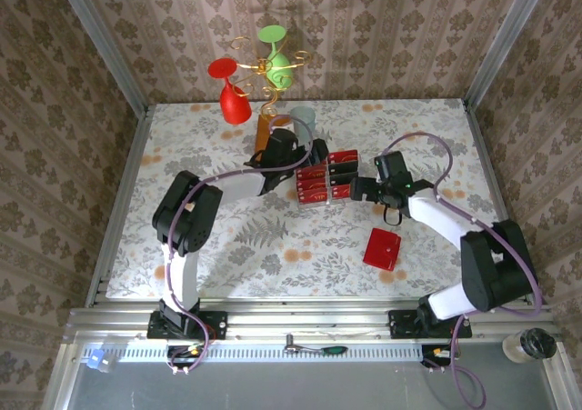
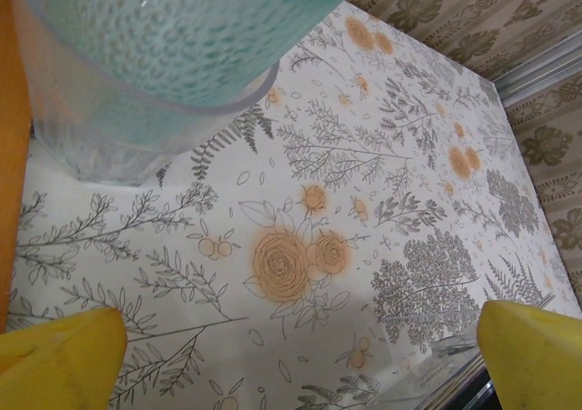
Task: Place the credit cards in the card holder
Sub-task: Move the storage box to the center of the table, then pick up the card holder from the bottom-right of the table.
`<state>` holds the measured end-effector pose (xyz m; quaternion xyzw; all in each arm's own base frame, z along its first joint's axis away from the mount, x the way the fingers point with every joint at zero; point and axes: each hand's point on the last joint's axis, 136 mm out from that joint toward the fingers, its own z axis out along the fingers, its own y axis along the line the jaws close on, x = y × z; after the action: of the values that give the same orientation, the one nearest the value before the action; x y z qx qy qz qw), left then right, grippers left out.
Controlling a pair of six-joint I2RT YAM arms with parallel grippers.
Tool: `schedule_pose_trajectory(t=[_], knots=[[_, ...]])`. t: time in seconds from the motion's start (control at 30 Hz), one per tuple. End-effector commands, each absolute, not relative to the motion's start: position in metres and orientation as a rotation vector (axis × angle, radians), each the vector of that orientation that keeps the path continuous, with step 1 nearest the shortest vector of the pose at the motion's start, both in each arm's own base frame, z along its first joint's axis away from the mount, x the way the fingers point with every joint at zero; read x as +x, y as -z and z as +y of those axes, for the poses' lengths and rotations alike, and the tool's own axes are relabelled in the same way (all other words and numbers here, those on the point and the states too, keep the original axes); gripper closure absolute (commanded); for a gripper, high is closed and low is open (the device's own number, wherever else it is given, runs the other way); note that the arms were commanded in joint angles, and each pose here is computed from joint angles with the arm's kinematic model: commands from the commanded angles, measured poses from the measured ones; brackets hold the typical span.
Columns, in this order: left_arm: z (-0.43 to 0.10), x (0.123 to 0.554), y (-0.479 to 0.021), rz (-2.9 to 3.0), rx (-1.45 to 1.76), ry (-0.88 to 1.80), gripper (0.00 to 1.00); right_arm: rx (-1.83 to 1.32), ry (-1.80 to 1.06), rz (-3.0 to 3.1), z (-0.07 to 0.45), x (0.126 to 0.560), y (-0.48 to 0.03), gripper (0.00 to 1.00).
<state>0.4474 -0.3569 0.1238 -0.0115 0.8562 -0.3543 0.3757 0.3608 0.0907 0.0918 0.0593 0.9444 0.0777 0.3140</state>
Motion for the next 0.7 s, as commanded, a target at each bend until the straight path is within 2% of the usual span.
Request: schedule_pose_trajectory(t=[0.0,0.23,0.4,0.67], knots=[[-0.353,0.446,-0.130,2.202,0.041,0.853,0.00,0.218,-0.273,2.489,0.088,0.344,-0.107,0.01],[-0.312,0.439,-0.149,2.164,-0.002,0.816,0.00,0.405,-0.314,2.519,0.077,0.314,-0.118,0.02],[-0.283,0.423,-0.166,2.163,0.020,0.749,0.00,0.526,-0.299,2.603,0.068,0.280,-0.106,0.00],[-0.241,0.378,-0.185,2.212,0.015,0.664,0.00,0.690,-0.394,2.673,0.067,0.221,-0.080,0.08]])
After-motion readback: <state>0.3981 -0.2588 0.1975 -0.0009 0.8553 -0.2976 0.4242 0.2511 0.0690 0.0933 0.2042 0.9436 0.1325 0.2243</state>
